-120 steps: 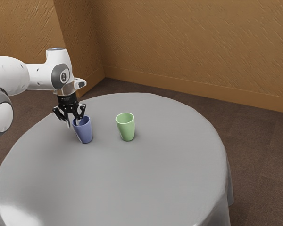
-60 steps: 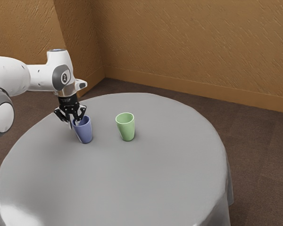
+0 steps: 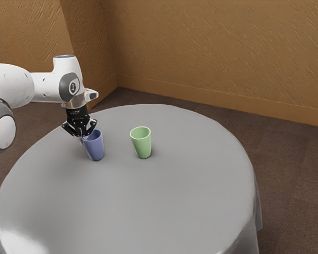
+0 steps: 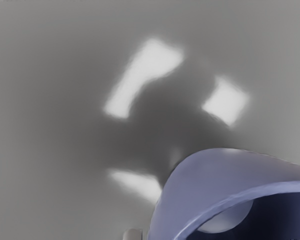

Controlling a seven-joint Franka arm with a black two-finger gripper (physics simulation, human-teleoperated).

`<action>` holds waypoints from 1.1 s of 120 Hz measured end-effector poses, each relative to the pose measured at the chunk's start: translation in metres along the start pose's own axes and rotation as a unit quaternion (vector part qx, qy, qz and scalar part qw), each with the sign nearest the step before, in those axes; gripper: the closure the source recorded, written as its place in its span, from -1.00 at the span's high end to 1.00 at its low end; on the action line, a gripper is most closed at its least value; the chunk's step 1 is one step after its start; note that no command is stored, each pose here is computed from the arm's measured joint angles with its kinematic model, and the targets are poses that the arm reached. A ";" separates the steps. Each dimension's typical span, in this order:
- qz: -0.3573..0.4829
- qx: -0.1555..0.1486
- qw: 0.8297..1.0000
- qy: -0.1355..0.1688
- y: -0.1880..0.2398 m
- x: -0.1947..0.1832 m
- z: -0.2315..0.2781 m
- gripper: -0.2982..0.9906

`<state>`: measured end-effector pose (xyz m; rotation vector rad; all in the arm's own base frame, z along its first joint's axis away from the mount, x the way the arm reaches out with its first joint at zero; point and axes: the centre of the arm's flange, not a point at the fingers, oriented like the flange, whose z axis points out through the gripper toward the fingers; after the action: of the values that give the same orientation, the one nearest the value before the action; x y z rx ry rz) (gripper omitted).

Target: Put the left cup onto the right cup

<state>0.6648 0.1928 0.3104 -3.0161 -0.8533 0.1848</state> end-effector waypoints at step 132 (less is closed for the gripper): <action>0.042 -0.008 0.998 0.047 0.033 -0.044 -0.114 -0.68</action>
<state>0.6574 0.1449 0.4278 -3.0486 -0.7260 0.0360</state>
